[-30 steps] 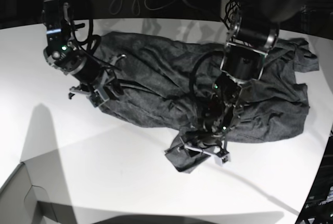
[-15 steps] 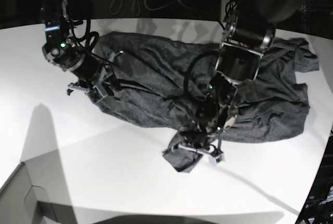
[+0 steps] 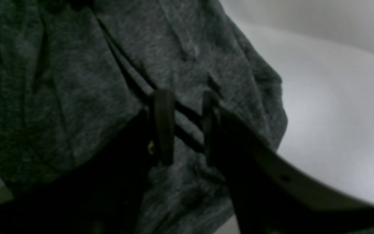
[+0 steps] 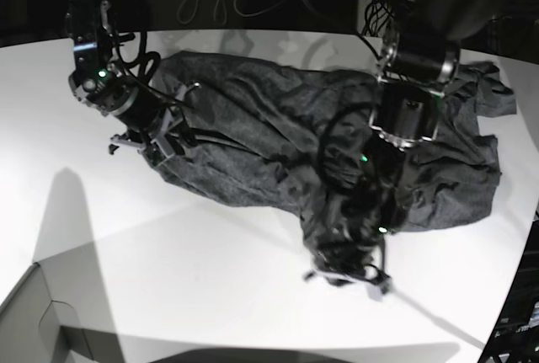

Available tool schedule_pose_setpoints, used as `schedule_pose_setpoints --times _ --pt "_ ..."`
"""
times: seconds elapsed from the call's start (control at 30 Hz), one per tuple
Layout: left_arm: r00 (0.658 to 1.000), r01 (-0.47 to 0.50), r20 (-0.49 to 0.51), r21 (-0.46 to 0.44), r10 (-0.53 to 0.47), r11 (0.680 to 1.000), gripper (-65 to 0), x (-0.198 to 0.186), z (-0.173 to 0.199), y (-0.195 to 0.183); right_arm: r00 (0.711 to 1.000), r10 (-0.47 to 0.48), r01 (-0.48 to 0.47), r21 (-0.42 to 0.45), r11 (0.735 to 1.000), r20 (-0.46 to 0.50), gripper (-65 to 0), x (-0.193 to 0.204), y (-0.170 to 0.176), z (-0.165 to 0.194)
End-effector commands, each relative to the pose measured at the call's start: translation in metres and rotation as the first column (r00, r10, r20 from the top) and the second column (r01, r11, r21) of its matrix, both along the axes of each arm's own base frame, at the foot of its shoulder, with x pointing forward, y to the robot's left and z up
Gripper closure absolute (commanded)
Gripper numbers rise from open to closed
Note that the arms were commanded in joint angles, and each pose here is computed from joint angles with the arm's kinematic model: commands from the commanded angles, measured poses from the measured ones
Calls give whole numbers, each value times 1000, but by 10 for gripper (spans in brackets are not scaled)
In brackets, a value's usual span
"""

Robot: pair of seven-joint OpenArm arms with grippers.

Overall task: Layout the t-shirt on the table in an organized manner, then fold the t-shirt properly
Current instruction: 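Grasp the shirt hem with the left gripper and pull it outward, then hold the shirt with both grippers and stretch it apart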

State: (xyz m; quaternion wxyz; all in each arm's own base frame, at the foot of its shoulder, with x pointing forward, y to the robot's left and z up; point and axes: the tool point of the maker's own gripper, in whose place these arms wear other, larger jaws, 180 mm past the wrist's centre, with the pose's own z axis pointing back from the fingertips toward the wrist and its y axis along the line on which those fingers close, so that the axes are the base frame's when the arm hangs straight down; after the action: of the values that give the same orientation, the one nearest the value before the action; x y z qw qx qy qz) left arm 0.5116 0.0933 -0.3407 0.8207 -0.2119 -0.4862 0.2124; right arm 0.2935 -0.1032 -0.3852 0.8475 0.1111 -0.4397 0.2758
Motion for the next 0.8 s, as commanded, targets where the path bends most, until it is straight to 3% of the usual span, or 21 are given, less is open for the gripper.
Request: schedule_pose_setpoints --times 0.0,0.2,0.4,0.53,0.77 --pt "996 -45 81 -10 46 999 0 16 32 19 999 2 -3 21 1000 44 -156 7 0 12" --pt "965 -221 123 -83 230 972 0 20 54 98 1000 7 -7 3 1000 28 -156 2 -6 7" --pt "928 -317 180 -70 325 946 0 23 84 161 1000 -6 6 2 1000 -20 -156 -3 -10 -9" --pt "913 -339 223 -47 341 940 0 28 108 184 999 -12 12 5 1000 -40 -156 -6 -11 -16" --pt "915 -346 206 -37 346 938 -1 23 98 188 999 -10 10 7 1000 -42 -156 -7 -10 -17"
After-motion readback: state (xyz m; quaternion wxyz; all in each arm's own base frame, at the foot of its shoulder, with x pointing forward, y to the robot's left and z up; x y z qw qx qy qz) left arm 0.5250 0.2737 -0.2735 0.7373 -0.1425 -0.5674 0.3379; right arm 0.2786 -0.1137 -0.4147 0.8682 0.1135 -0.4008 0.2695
